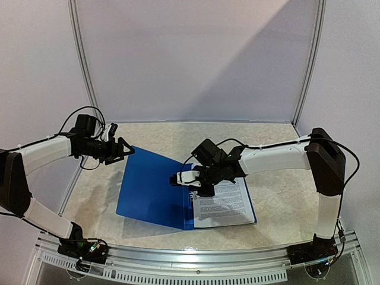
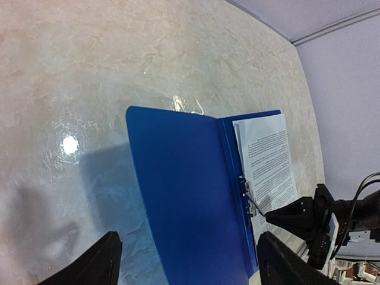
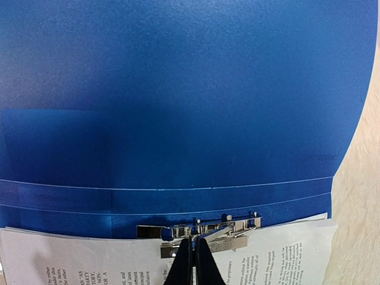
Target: Put the files into the folder
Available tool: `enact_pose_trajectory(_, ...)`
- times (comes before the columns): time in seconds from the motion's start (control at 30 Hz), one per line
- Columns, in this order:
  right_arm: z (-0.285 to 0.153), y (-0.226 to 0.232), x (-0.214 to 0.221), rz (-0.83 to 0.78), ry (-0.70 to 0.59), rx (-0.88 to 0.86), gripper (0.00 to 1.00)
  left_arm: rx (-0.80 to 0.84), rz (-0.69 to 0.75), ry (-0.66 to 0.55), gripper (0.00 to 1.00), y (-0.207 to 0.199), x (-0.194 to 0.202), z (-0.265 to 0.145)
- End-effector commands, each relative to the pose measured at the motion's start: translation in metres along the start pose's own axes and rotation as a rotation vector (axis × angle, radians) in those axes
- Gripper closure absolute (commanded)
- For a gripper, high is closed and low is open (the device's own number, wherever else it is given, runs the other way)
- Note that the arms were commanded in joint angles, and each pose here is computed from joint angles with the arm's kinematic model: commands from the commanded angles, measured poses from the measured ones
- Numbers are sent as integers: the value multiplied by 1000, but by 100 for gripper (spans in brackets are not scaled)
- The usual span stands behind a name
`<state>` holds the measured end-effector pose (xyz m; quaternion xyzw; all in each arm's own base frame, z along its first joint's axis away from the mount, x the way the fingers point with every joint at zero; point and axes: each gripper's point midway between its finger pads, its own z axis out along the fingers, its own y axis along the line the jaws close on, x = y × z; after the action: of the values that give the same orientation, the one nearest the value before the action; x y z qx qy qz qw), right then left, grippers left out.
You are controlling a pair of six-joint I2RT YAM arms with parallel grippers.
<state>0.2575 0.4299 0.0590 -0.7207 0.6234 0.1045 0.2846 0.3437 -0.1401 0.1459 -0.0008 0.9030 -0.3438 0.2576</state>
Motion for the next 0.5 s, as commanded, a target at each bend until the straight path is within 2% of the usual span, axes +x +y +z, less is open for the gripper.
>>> enact_pose_trajectory(0.0, 15, 33, 37, 35, 117, -45, 100, 5, 9, -4, 20, 0, -3, 1)
enact_pose_trajectory(0.47, 27, 73, 73, 171, 199, -117, 100, 1, 13, -5, 20, 0, -3, 0)
